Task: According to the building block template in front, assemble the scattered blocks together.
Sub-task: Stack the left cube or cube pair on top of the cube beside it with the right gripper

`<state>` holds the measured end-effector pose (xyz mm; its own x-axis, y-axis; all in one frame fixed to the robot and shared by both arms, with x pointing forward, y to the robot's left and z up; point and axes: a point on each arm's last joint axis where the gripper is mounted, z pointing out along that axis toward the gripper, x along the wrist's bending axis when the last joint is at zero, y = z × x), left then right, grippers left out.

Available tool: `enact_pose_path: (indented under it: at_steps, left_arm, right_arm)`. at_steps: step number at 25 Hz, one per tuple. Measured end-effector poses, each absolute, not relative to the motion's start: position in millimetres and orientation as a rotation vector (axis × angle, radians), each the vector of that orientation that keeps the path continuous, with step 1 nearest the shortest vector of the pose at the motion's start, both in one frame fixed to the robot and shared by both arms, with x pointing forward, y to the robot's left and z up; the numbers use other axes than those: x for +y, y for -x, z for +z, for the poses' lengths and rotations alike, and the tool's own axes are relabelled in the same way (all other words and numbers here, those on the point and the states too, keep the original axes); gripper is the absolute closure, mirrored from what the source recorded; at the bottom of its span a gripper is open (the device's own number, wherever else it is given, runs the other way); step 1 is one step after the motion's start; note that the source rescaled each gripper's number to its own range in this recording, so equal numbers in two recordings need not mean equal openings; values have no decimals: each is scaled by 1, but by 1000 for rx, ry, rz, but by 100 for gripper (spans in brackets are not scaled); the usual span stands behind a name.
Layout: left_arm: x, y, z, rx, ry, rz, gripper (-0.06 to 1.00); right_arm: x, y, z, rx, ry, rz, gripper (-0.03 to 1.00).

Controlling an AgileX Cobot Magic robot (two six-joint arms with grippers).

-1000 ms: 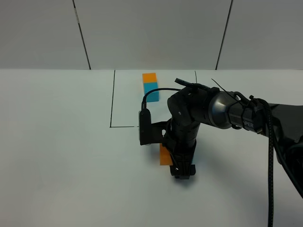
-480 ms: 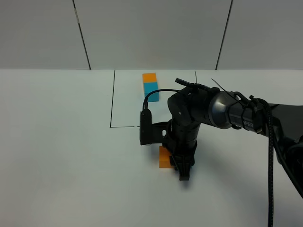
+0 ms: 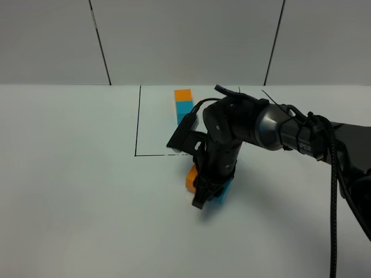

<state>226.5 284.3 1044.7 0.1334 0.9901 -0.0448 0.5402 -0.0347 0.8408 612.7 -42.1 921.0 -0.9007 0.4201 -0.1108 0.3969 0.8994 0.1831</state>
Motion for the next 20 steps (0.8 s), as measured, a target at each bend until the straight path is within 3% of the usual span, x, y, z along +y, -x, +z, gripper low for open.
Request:
enact_pose_path:
  at_steps: [4, 9, 20]
  left_arm:
    - [284, -227, 1045, 1499, -1673, 770, 26]
    - [284, -227, 1045, 1499, -1673, 770, 26]
    - [284, -227, 1045, 1499, -1673, 770, 26]
  right_arm:
    - [-35, -617, 950, 2748, -1185, 321, 96]
    - [-32, -615, 953, 2525, -1721, 347, 96]
    - [-21, -608, 939, 2306, -2054, 298, 96]
